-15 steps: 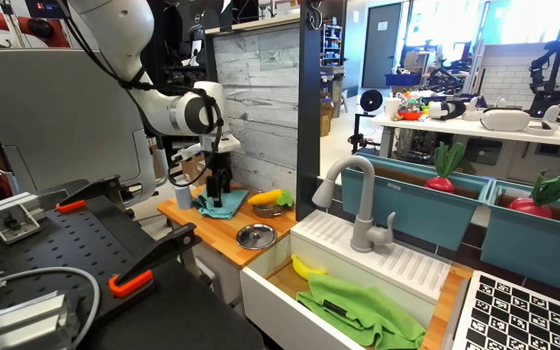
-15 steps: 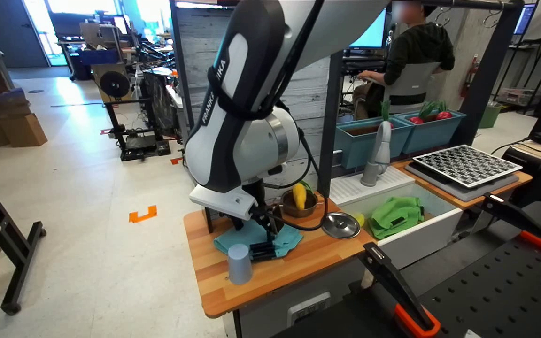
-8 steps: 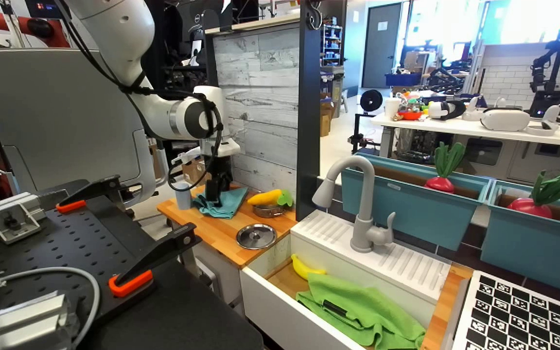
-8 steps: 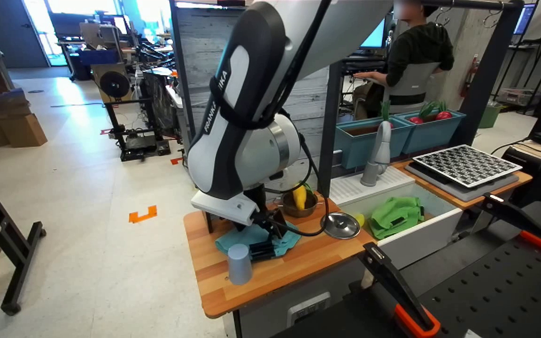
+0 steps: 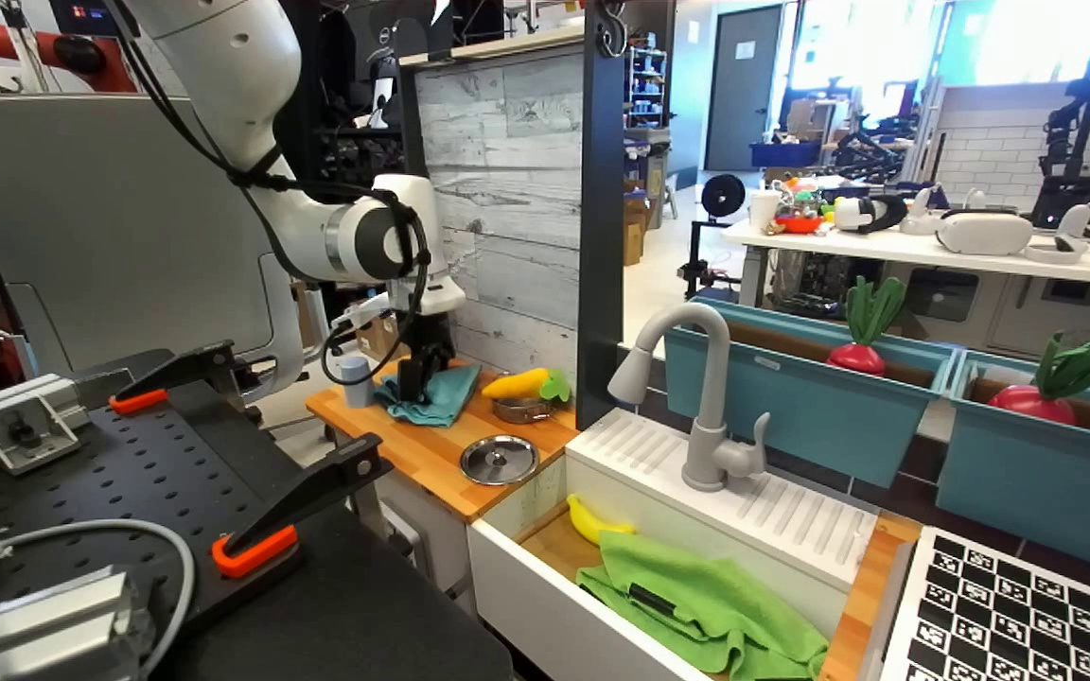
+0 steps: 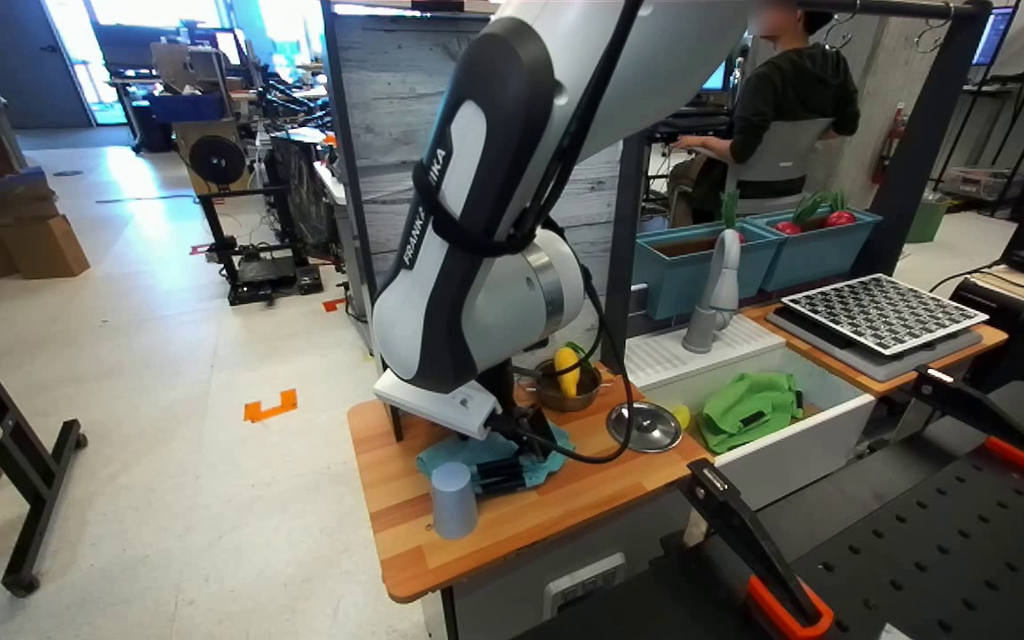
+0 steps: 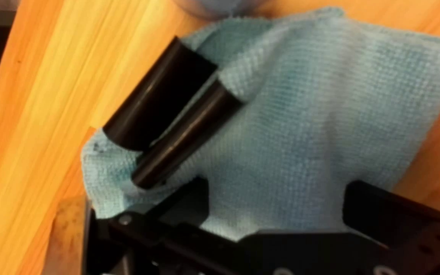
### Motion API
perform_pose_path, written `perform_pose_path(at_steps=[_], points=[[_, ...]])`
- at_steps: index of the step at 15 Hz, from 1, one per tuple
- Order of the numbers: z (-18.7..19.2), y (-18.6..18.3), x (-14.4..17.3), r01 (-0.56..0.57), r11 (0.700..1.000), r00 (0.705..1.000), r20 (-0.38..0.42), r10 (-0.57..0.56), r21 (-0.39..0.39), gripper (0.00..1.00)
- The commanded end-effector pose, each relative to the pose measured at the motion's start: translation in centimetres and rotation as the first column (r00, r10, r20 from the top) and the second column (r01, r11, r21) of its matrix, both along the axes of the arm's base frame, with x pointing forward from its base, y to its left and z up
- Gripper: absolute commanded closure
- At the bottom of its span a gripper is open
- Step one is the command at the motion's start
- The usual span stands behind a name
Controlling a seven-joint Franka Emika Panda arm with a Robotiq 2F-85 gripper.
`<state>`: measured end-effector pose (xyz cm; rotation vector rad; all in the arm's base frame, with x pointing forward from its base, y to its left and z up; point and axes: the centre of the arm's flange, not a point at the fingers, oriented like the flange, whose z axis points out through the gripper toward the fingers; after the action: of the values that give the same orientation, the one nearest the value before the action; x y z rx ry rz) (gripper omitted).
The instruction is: Move the blue cloth
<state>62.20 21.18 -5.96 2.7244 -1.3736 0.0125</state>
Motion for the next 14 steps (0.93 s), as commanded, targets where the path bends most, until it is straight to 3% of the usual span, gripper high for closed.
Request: perform_pose_path(at_steps=[1, 6, 14], points=[[-0.6, -2.6, -2.8, 0.041, 0.999, 0.999, -0.017, -0.041, -0.002, 0.0], [-1.1, -4.8, -5.3, 0.085, 0.996, 0.995, -0.049, -0.086, -0.014, 0.0], [-2.1, -8.3, -8.6, 0.193, 0.98, 0.981, -0.019, -0.192, 0.052, 0.0]])
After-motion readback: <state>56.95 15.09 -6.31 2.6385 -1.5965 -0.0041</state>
